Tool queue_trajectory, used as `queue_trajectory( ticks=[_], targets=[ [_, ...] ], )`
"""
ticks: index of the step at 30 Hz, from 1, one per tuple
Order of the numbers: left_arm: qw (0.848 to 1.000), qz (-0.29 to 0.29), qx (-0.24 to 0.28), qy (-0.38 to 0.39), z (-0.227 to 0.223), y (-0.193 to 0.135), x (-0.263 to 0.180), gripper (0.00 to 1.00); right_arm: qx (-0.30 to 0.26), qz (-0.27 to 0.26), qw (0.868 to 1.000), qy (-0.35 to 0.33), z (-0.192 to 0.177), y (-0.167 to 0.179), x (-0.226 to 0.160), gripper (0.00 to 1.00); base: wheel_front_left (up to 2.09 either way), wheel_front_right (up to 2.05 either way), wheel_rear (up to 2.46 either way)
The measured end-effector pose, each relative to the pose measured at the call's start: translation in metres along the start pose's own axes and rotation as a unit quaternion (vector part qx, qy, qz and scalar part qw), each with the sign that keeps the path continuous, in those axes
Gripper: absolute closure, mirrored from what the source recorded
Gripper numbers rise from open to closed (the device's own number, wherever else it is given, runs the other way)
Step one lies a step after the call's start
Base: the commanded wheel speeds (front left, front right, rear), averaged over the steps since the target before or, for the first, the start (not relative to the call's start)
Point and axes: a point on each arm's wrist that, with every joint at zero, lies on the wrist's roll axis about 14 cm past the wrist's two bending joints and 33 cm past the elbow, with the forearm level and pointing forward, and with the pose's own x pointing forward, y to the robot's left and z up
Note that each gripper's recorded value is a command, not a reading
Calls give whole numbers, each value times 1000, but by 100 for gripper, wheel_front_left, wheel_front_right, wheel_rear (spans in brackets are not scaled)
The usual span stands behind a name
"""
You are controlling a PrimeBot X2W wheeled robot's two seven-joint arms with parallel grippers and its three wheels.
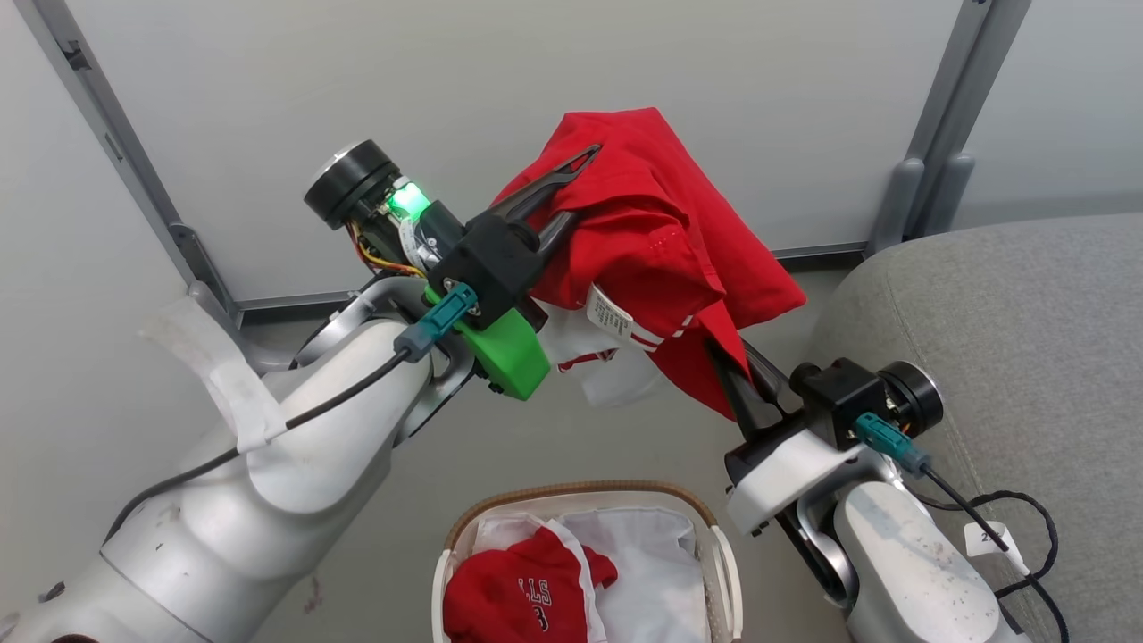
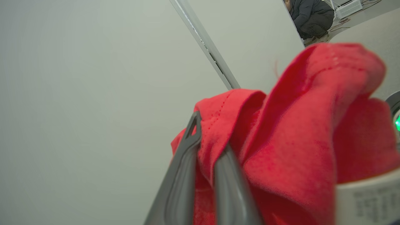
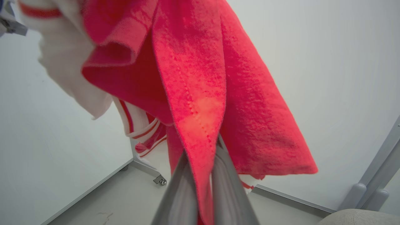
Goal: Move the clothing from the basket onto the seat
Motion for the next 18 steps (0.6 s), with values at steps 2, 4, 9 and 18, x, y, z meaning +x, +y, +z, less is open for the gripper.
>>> queue_trajectory(
  ticks=[2, 4, 9, 18],
  targets=[
    [1000, 2, -7, 4, -4, -1, -1, 100, 2, -4, 1000, -1, 0, -2, -1, 100, 0, 0, 0],
    [1000, 7, -17, 6, -8, -2, -2, 100, 2, -10, 1000, -1, 1, -6, -3, 100, 0, 0, 0],
    [998, 27, -56, 25, -28, -6, -10, 56, 3, -34, 999, -7, 4, -21, -8, 100, 0, 0, 0],
    [979, 81, -170, 82, -83, -32, -39, 0, -12, -80, 996, -27, 17, -53, -12, 100, 0, 0, 0]
  ],
)
